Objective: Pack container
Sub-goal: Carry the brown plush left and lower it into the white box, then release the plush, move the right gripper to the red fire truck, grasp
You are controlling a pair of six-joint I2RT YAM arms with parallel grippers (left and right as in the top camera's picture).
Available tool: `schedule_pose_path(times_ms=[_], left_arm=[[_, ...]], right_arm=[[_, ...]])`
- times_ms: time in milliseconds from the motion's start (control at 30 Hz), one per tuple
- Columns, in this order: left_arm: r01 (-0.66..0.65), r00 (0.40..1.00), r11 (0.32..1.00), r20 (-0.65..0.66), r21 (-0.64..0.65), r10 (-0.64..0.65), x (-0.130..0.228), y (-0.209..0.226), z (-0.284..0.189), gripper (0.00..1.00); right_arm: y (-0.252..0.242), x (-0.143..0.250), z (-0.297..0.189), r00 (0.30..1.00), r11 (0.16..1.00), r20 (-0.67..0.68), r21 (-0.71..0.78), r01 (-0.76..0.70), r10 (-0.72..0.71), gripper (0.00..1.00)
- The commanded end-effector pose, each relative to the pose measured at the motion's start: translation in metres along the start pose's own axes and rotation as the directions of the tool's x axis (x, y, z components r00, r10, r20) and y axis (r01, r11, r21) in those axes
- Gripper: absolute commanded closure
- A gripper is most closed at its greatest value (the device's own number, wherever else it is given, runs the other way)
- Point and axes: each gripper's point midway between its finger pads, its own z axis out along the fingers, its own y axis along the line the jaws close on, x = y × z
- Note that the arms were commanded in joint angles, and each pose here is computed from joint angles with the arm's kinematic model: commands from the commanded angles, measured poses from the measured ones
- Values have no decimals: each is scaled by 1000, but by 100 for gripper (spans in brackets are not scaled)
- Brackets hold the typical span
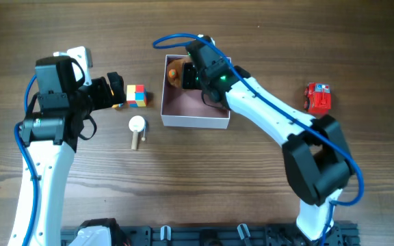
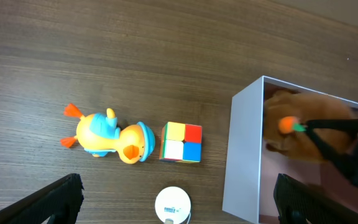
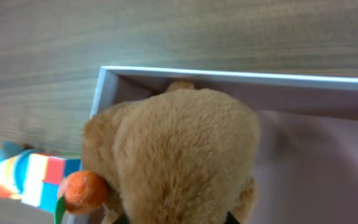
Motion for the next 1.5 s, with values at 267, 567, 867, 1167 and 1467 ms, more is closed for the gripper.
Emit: schedule_pose_path(times_ms=[267, 567, 867, 1167, 1467], left_arm=[[18, 1000, 1000, 25, -2, -18, -10, 0, -5, 0], [18, 1000, 1000, 24, -2, -18, -10, 0, -5, 0], [18, 1000, 1000, 25, -2, -18, -10, 0, -5, 0], [18, 1000, 1000, 25, -2, -18, -10, 0, -5, 0], [18, 1000, 1000, 25, -2, -18, -10, 0, -5, 0]], right_arm=[[-2, -3, 14, 997, 997, 26, 9, 71, -71, 43], [-1, -7, 4, 991, 992, 29, 11, 129, -129, 43], [-12, 0, 4, 992, 991, -2, 52, 124, -124, 42], [-1, 1, 4, 978, 978, -8, -5, 207, -208, 1], [4, -48, -72, 955, 965, 138, 44, 258, -262, 1]])
